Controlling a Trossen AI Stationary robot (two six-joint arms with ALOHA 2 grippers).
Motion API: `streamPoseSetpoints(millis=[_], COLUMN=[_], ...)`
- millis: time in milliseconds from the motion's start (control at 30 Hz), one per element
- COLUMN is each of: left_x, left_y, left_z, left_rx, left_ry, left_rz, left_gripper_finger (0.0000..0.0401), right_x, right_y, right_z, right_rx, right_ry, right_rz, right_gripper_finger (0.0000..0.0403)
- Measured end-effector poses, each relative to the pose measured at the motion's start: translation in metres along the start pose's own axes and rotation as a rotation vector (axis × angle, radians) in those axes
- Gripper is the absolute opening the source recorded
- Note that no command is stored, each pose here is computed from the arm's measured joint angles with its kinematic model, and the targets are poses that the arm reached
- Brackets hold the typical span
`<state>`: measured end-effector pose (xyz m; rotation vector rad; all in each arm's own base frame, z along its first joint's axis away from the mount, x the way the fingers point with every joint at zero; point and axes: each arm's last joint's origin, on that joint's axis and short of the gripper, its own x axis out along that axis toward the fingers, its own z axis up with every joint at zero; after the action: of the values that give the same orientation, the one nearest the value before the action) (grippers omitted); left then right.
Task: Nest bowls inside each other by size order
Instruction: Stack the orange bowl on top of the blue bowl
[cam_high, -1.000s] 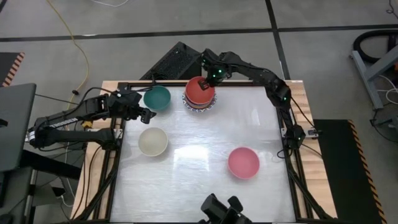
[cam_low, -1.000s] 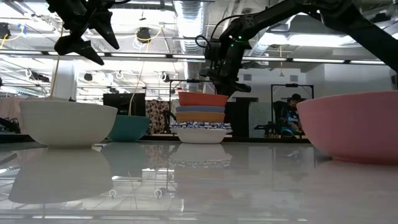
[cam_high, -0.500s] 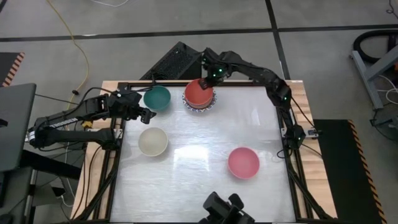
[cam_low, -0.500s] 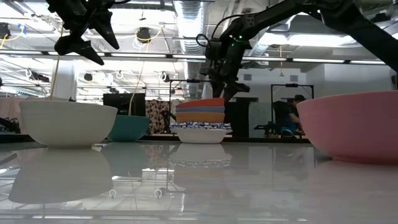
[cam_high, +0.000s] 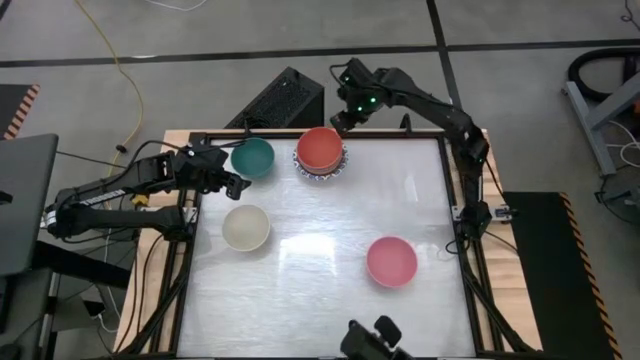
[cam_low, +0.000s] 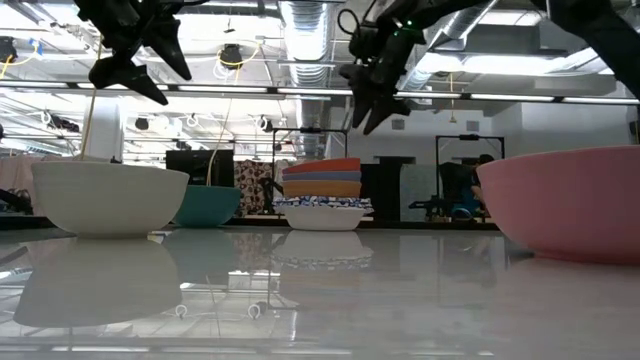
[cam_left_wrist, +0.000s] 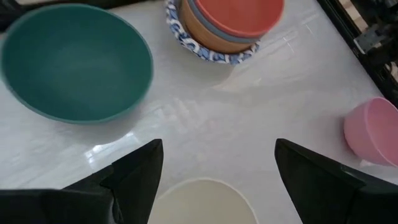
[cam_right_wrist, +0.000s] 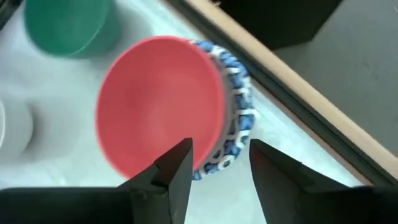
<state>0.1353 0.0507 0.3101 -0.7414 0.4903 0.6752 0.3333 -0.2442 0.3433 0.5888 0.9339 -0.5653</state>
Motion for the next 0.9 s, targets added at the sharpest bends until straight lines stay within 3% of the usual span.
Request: streamPoseSetpoints(millis=[100, 267, 633, 800, 900], left_x=[0.000, 0.000, 0.000, 0.000, 0.000], left_y=[0.001, 0.001, 0.001, 0.001, 0.001], left_z=[0.001, 0.001, 0.000, 0.000, 0.000], left_rx=[-0.001, -0.011, -0.052, -0.068, -0.071], left_ry=[-0.027, -0.030, -0.020, -0.020, -0.020], left_rz=[0.031, 0.037, 0.027, 0.027, 0.026], left_gripper_finger=[0.0297, 0.0297, 0.0297, 0.0297, 0.0297], right_x=[0.008, 0.034, 0.069, 0.070, 0.054], right_y=[0.010, 0.015, 0.001, 0.003, 0.005], right_z=[-0.003, -0.009, -0.022, -0.022, -0.023], right_rx=[-0.049, -0.030, -0.002, -0.006, -0.024], right_ry=[0.019, 0.029, 0.041, 0.031, 0.023], right_rz=[0.019, 0.121, 0.115, 0.152, 0.174], right_gripper_finger=[0.0168, 0.0159, 0.0144, 0.0141, 0.0141])
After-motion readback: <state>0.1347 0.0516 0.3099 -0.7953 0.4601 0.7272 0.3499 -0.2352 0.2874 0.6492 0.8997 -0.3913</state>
